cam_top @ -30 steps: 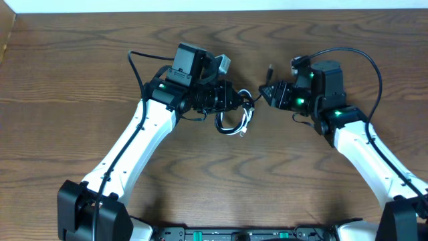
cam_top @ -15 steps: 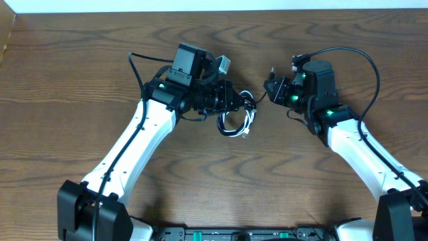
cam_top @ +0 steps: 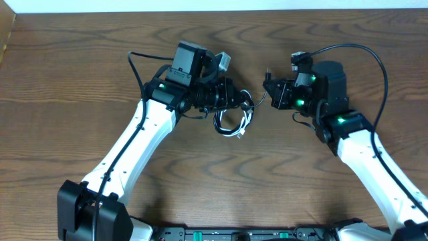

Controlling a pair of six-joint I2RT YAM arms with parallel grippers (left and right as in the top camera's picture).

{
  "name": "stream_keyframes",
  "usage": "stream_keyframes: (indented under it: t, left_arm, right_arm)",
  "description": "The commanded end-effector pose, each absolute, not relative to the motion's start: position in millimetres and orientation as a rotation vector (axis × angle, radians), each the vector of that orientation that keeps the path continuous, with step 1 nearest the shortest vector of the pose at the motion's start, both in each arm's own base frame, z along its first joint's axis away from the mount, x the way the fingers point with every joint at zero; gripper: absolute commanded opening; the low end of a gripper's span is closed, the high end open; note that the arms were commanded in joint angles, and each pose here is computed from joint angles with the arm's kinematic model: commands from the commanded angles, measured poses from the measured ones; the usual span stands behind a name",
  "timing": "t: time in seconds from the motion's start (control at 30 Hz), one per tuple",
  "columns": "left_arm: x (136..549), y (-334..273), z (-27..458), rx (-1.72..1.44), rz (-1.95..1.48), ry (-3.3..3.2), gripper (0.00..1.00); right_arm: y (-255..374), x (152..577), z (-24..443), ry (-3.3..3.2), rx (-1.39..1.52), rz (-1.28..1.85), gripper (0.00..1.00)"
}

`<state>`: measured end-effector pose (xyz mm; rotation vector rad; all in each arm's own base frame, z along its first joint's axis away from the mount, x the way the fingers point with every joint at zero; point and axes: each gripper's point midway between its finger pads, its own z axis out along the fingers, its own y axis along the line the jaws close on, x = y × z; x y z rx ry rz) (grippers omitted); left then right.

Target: Untangle cables

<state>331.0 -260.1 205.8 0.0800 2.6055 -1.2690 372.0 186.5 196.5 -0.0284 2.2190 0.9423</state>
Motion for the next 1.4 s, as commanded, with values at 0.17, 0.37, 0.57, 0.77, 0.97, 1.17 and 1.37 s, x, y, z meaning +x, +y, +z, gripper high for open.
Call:
stream_keyframes:
  t: [0.17,0.37,0.57,0.77,0.97,1.17,1.37]
  left_arm:
    - [363.8,-259.3,223.0,-0.348,-1.326,2.532,0.07]
    - [375.8,-264.3,238.9,-0.517,-1.431,2.461,0.07]
    - [376.2,-264.7,239.9,-0.637,-1.469,2.463,0.08]
    - [378.7,-270.2,251.4,-0.626,-1.540,2.425,0.07]
    - [380.0,-273.0,258.6,-0.611,-1.579,2.402,0.08]
    - [391.6,-256.2,258.5,-0.644,-1.556,2.371,0.08]
    - [398.3,-245.2,258.2,-0.549,-1.503,2.349,0.07]
  right_arm:
    - [206.4,348.3,197.6,2.294,-0.026,1.122,0.01]
    - [217.8,352.7,197.8,2.295,0.130,1.092,0.01]
    - [238.3,353.4,201.0,2.255,0.165,1.040,0.01]
    - [263.2,347.4,186.4,2.287,0.104,1.062,0.01]
    - [272.4,348.1,173.2,2.309,0.079,1.059,0.57]
    - [270.9,339.0,163.5,2.366,0.053,1.050,0.68]
    - [263.1,333.8,152.1,2.420,0.036,1.003,0.68]
